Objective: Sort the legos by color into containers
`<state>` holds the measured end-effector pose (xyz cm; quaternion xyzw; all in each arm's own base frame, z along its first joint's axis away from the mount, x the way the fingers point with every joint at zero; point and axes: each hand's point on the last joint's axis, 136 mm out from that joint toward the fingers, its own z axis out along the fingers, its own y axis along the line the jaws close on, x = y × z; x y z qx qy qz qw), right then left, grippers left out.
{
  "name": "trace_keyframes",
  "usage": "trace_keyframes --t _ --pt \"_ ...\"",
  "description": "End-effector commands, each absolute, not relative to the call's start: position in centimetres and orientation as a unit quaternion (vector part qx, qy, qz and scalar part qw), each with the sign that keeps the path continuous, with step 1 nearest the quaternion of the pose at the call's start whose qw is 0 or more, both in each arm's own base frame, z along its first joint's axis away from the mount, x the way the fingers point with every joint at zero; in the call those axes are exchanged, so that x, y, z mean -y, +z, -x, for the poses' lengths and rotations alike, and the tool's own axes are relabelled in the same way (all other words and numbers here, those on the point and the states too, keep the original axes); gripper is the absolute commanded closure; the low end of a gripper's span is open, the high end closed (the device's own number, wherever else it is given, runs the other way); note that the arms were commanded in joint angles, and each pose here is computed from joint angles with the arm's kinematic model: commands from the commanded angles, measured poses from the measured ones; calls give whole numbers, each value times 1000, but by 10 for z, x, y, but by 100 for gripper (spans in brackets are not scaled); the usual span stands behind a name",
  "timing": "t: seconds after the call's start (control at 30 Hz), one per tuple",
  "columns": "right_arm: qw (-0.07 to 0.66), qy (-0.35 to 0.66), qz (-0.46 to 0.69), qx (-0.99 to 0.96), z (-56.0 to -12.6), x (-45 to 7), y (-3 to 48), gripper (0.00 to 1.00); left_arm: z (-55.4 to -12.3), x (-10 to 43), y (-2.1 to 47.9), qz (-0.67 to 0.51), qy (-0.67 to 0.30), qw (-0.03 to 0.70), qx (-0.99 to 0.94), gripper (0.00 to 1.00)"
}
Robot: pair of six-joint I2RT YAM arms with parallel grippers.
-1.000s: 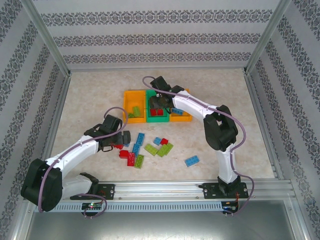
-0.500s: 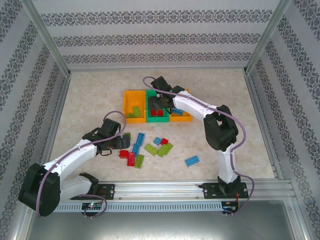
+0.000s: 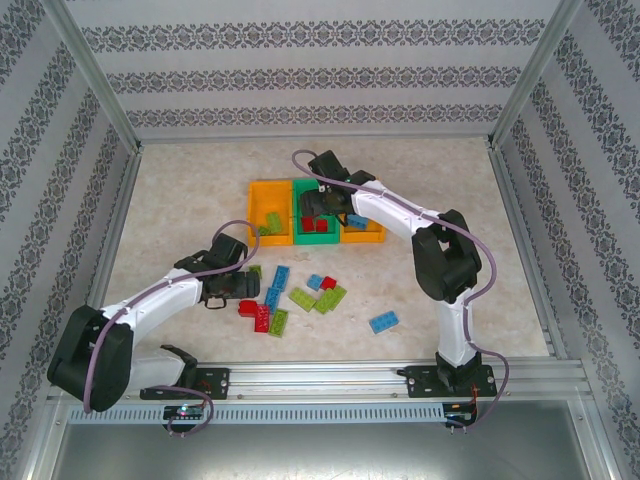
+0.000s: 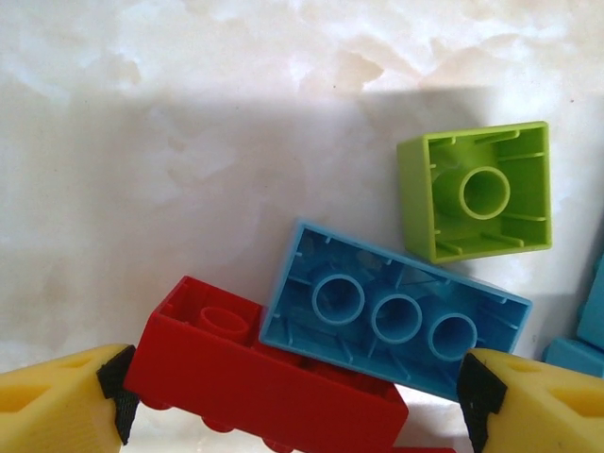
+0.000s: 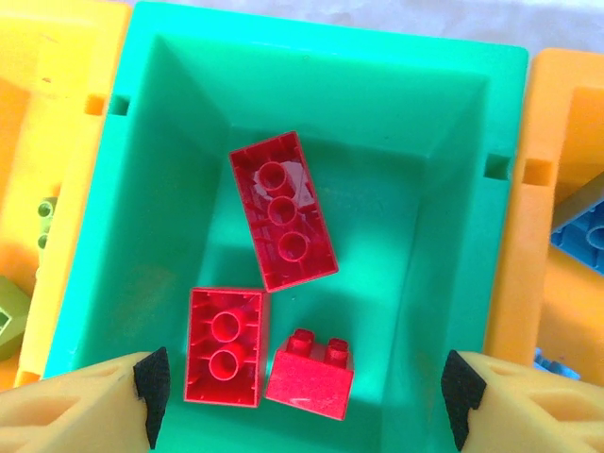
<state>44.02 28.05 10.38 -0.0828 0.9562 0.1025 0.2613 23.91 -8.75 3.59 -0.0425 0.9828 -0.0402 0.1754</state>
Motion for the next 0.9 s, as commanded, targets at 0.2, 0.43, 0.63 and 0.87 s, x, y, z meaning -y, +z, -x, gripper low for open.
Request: trace_keyframes --t 0.2,0.43,0.63,0.87 --pt "262 108 66 -957 -438 -272 110 21 -237 88 35 30 -25 162 -986 16" --pt "259 107 63 -958 -438 -270 107 21 -244 91 37 27 -28 166 -985 19" --pt "259 107 63 -958 -438 -269 107 21 -251 94 38 30 -30 172 -984 19" --pt "258 105 61 -959 -437 -266 106 21 -265 98 37 33 -28 180 -983 18"
